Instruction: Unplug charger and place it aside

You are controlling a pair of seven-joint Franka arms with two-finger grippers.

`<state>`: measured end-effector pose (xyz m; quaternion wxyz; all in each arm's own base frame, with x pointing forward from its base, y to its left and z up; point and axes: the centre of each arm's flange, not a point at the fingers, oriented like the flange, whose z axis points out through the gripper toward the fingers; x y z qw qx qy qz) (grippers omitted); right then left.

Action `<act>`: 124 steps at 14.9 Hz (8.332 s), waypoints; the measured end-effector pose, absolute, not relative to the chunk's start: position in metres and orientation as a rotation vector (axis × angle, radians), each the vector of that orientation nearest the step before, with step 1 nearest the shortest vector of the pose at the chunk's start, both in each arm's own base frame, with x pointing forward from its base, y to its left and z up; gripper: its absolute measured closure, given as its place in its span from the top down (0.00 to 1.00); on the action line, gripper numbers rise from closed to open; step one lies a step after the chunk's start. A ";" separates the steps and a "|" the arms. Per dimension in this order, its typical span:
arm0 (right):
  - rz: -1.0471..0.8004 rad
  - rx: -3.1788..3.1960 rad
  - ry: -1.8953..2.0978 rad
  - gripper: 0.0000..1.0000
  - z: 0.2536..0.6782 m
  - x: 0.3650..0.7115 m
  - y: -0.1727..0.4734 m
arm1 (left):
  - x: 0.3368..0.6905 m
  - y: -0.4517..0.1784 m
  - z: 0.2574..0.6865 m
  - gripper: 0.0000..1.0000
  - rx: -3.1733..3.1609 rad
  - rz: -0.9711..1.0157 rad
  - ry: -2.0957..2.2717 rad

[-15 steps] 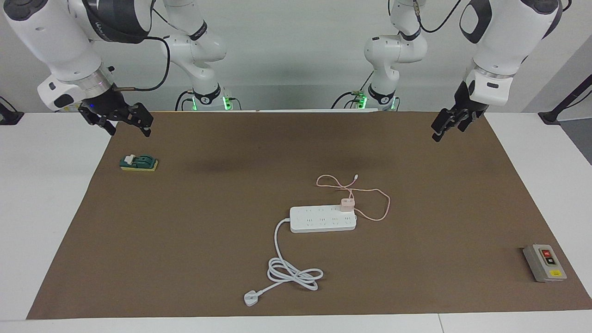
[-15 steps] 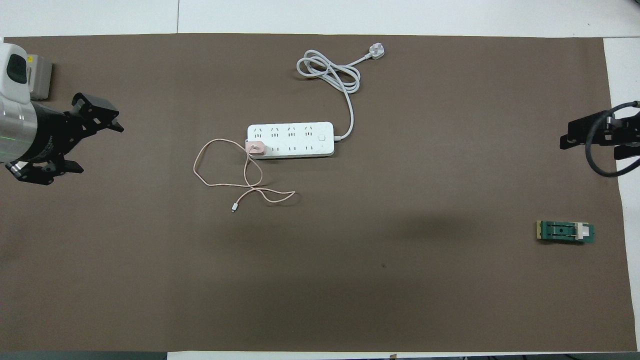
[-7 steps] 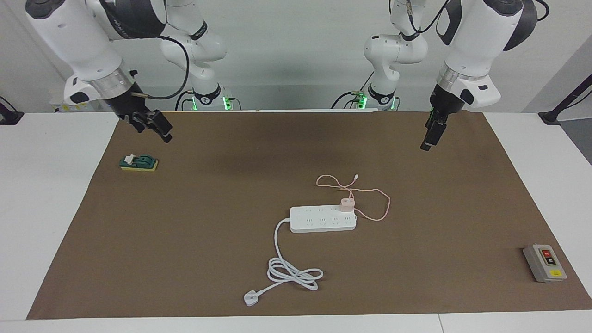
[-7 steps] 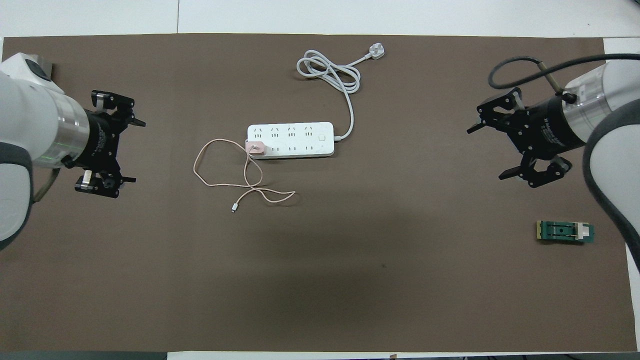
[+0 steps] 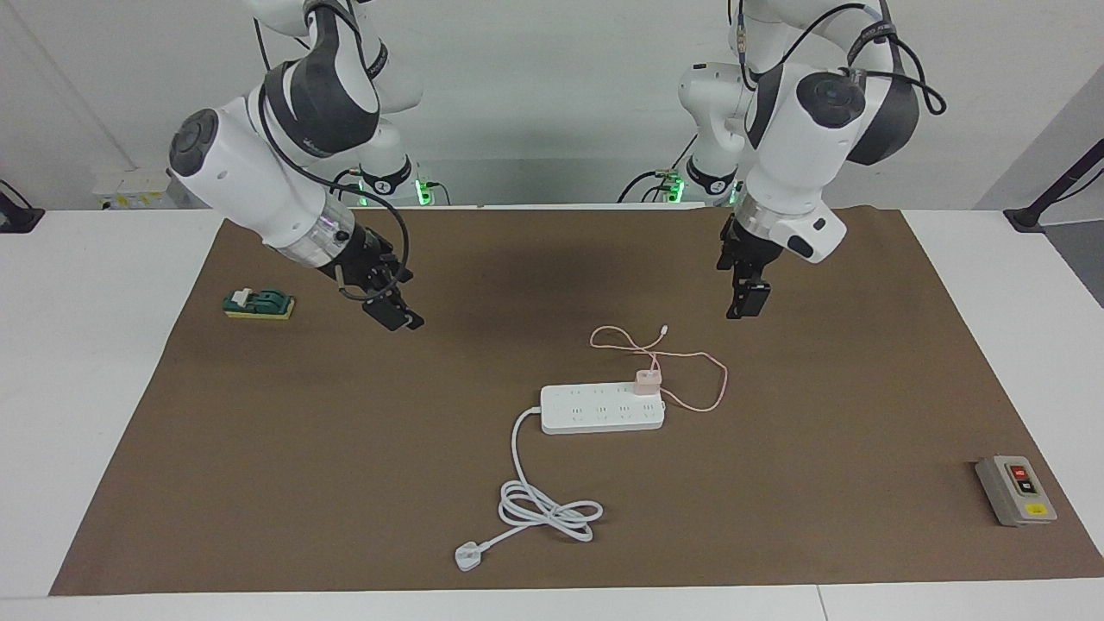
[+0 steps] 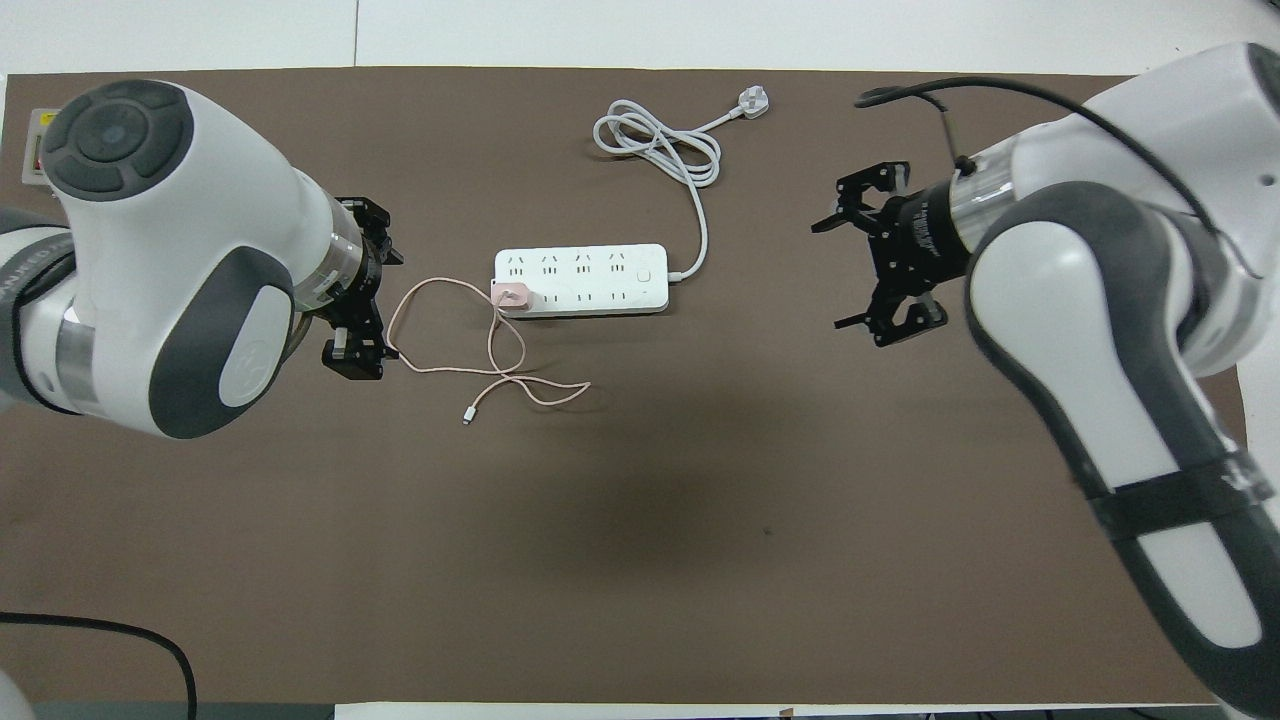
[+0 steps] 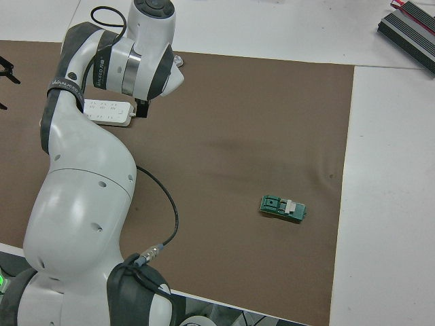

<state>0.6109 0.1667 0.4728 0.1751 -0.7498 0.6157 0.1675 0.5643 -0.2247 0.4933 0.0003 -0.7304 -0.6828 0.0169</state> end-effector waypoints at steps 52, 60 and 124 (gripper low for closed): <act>0.426 -2.025 1.729 1.00 0.266 0.652 0.316 | 0.586 -0.303 0.336 0.93 -2.198 0.047 -2.248; 0.432 -2.018 1.734 0.94 0.267 0.652 0.315 | 0.586 -0.303 0.336 0.87 -2.200 0.045 -2.248; 0.167 -2.914 0.782 1.00 0.528 0.591 0.008 | 0.433 0.067 0.403 0.33 -3.259 0.022 -0.003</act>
